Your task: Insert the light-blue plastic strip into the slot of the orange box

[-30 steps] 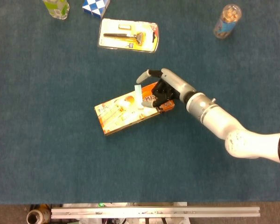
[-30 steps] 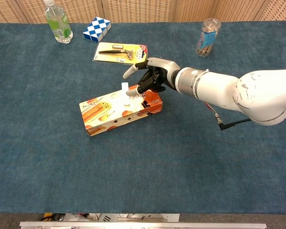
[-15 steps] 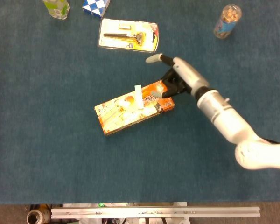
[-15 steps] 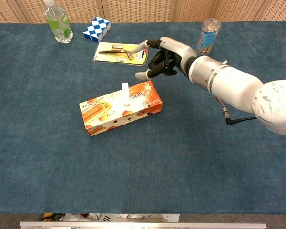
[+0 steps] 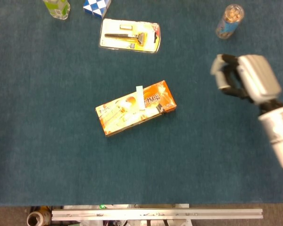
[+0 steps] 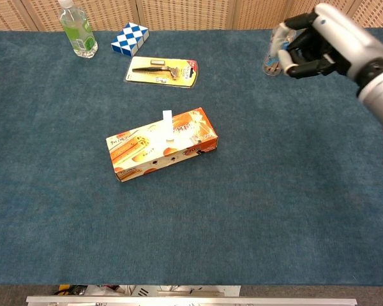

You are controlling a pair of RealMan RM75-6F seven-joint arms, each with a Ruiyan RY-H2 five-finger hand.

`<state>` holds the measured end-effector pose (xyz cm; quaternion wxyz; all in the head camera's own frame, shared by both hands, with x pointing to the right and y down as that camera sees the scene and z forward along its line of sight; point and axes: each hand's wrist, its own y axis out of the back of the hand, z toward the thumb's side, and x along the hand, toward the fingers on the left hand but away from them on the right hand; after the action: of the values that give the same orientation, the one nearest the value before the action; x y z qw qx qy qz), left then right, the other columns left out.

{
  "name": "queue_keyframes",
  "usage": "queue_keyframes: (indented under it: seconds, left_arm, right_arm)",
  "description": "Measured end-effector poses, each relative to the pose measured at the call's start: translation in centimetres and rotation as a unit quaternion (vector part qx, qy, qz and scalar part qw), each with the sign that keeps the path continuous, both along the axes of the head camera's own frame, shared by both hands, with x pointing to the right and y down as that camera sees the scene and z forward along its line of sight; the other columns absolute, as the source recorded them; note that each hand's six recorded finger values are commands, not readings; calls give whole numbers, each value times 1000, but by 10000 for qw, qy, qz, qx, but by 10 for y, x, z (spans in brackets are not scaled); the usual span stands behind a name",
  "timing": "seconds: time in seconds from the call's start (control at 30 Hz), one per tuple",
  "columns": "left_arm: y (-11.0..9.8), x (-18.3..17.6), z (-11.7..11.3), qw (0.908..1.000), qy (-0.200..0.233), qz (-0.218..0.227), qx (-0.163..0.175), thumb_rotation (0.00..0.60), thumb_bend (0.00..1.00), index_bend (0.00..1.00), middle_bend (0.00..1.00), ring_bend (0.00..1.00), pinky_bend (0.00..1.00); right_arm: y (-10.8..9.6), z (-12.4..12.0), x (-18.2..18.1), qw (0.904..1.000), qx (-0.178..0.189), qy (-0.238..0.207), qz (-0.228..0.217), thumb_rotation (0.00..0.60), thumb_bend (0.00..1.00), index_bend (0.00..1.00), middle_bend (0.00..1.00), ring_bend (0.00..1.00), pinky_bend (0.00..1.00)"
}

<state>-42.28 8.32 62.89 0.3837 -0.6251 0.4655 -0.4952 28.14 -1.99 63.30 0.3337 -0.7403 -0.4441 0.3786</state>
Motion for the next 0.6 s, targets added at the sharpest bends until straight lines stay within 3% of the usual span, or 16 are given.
queue_keyframes:
  seconds: [0.3, 0.6]
  left_arm:
    - [-22, 27, 6, 9967, -18, 796, -167, 600, 348, 104, 730, 789, 834]
    - [-43, 64, 11, 9840, -4, 1734, -416, 600, 450, 199, 935, 956, 957]
  right_arm:
    - [23, -27, 59, 9877, 911, 1257, 201, 600, 510, 623, 893, 997, 1000]
    - [32, -30, 82, 9832, 884, 1536, 445, 600, 510, 623, 919, 1000, 1000]
